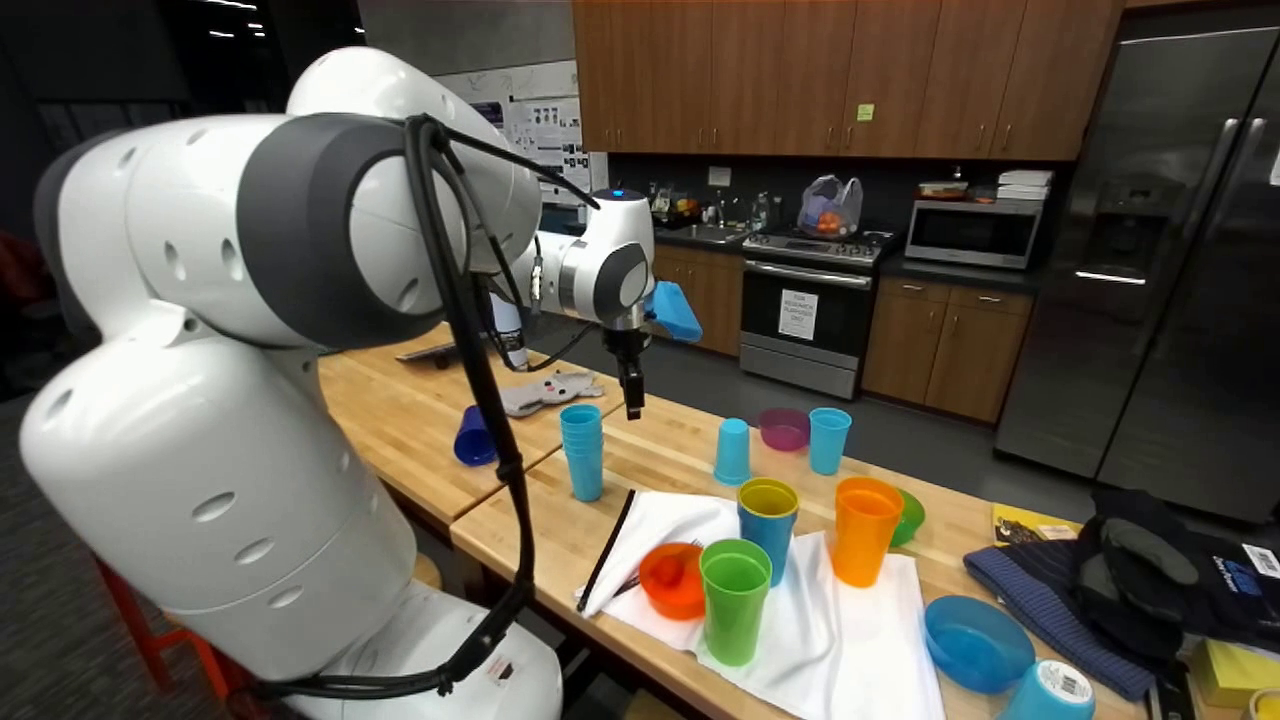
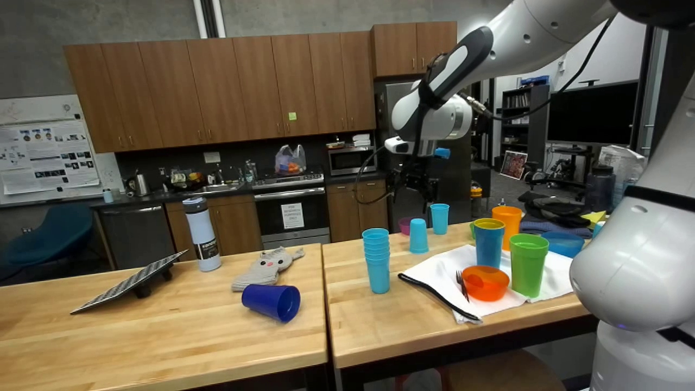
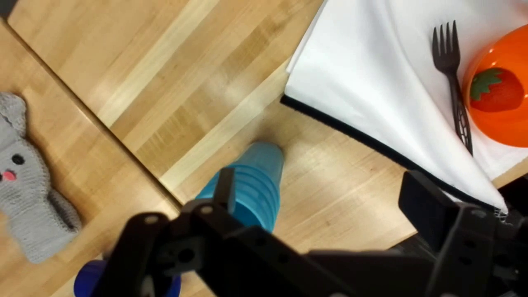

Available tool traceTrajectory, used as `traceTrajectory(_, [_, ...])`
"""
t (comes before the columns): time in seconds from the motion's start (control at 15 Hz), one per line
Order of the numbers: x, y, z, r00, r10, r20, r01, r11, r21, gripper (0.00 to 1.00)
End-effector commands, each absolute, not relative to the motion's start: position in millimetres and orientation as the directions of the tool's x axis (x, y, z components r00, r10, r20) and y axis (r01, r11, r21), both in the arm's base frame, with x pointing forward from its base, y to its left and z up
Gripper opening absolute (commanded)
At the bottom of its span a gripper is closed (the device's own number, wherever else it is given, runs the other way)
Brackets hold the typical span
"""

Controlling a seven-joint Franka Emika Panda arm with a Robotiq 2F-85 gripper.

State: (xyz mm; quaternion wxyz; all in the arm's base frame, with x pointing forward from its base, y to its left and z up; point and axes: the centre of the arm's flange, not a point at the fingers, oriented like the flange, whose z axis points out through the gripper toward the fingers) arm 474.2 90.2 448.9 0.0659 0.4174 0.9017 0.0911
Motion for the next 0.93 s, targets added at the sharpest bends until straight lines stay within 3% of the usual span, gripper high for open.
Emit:
traceTrajectory(0.0, [461.0, 67.0, 458.4, -0.574, 0.814, -0.085, 0.778, 0.575, 0.255, 1.0])
traceTrajectory(0.87, [472.2, 53.9, 449.3, -0.571, 0.816, -0.091, 0.791, 0.576, 0.207, 1.0])
